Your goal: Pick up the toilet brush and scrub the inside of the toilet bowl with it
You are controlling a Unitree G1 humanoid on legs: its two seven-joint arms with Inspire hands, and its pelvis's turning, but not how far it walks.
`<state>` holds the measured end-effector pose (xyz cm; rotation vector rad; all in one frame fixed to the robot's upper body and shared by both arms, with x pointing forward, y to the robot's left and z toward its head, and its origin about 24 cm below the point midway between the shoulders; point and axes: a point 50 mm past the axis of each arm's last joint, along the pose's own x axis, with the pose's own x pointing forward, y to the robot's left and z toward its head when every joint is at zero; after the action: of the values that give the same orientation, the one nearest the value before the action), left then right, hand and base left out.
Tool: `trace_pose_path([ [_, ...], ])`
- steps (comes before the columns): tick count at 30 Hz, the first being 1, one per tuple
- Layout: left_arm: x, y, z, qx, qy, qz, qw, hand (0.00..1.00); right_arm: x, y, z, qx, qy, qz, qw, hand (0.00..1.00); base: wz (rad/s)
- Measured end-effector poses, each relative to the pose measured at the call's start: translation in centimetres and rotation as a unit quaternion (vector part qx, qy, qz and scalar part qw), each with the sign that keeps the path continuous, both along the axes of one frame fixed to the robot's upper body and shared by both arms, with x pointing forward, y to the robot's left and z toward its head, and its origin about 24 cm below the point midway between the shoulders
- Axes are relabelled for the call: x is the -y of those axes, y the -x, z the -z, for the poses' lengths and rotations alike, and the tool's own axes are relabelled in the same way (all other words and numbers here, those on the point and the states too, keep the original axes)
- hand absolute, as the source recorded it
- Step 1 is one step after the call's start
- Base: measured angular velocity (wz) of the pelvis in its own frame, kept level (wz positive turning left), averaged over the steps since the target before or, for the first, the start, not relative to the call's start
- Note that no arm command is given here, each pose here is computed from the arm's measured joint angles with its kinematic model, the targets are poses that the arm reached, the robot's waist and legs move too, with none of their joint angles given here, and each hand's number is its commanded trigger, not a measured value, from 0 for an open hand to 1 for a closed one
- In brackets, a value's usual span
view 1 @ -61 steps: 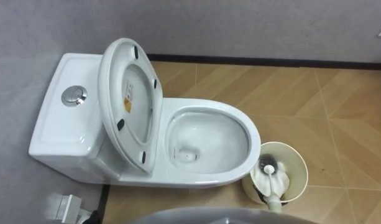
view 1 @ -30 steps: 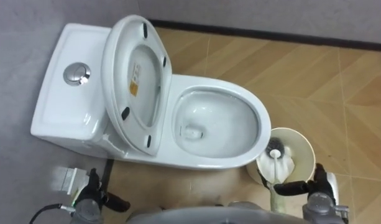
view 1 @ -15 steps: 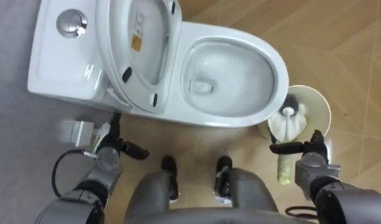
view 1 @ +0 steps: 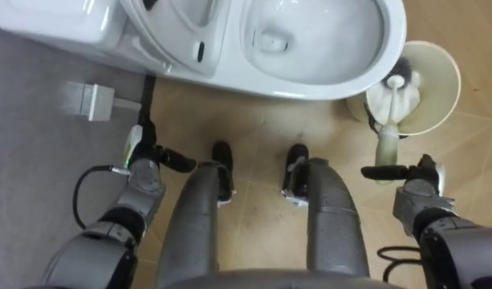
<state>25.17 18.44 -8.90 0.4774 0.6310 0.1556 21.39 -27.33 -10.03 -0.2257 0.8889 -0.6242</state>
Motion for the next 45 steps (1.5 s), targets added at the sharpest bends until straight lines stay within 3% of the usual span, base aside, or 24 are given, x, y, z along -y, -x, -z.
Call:
trace_pose_path([
  [7, 1.4, -2.4, -2.4, 0.063, -0.007, 0.038, 0.997, 0.0, 0.4, -0.6, -0.5, 0.022, -0.028, 0.045, 0.998, 0.0, 0.01],
  [22, 2.9, -4.4, -5.0, 0.122, -0.007, 0.068, 0.99, 0.0, 1.8, -3.5, -3.1, 0.089, -0.05, 0.092, 0.991, 0.0, 0.01],
  [45, 3.6, -4.9, -6.2, 0.152, -0.002, 0.084, 0.985, 0.0, 2.4, -3.3, -3.0, 0.11, -0.114, 0.089, 0.983, 0.02, 0.0],
])
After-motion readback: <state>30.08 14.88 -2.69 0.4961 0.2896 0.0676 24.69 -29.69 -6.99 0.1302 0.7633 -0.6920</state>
